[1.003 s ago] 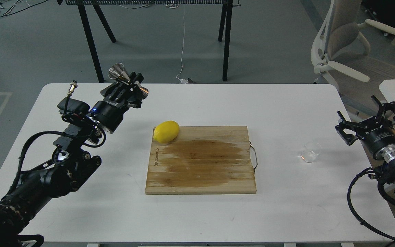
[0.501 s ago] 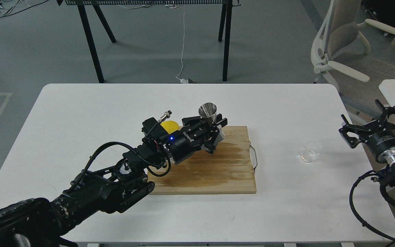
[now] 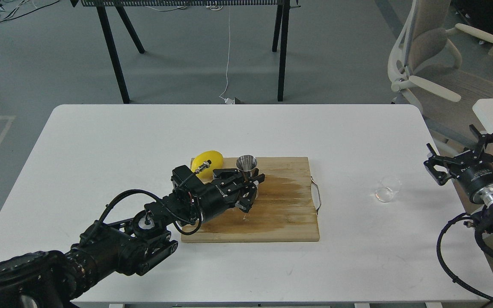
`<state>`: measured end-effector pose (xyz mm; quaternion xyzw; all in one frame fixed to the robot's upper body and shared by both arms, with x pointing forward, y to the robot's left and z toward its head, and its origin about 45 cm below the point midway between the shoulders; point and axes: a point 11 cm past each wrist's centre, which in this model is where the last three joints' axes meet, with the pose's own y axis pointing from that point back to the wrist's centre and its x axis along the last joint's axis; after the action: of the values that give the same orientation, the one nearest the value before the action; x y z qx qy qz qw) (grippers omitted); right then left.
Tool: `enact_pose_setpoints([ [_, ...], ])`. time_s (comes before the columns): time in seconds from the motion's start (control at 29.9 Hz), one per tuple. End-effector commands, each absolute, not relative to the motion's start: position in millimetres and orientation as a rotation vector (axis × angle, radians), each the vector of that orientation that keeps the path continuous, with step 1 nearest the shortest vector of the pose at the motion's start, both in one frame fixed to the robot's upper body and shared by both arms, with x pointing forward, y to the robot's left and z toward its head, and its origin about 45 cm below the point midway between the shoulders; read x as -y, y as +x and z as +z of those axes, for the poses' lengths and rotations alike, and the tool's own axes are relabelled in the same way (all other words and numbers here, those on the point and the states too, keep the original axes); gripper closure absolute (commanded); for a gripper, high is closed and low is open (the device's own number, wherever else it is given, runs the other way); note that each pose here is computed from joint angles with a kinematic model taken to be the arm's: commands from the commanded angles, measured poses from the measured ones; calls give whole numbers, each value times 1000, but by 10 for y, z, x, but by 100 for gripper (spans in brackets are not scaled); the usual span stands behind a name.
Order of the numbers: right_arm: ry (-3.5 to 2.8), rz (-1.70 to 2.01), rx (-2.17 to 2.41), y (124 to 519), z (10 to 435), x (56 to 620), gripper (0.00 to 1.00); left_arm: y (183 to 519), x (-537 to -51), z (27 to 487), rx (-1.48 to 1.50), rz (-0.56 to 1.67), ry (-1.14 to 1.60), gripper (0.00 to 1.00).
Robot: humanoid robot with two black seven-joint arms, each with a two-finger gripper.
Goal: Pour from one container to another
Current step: 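Carry the jigger onto the cutting board beside the lemon and set it down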
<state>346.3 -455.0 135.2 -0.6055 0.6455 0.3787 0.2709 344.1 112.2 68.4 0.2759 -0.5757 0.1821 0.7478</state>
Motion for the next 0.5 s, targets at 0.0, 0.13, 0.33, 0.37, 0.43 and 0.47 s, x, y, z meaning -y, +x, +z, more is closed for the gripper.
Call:
enact_pose_setpoints([
  [0.0, -1629, 1020, -1742, 3457, 1346, 4557, 0, 3428, -1129, 669, 1253, 400, 606, 78],
  [0.13, -1626, 1027, -1739, 3453, 1323, 4537, 1, 3415, -1127, 659, 1251, 398, 605, 72],
  [0.33, -1626, 1027, -1739, 3453, 1323, 4537, 0, 3409, -1129, 653, 1249, 398, 605, 64],
  [0.37, -1627, 1027, -1738, 3454, 1325, 4533, 1, 3404, -1130, 648, 1248, 398, 606, 62],
  [0.43, -1626, 1027, -1739, 3453, 1323, 4537, 0, 3388, -1134, 632, 1243, 397, 607, 56],
  [0.47, -1626, 1027, -1739, 3453, 1323, 4537, 0, 3378, -1137, 621, 1240, 397, 608, 53],
])
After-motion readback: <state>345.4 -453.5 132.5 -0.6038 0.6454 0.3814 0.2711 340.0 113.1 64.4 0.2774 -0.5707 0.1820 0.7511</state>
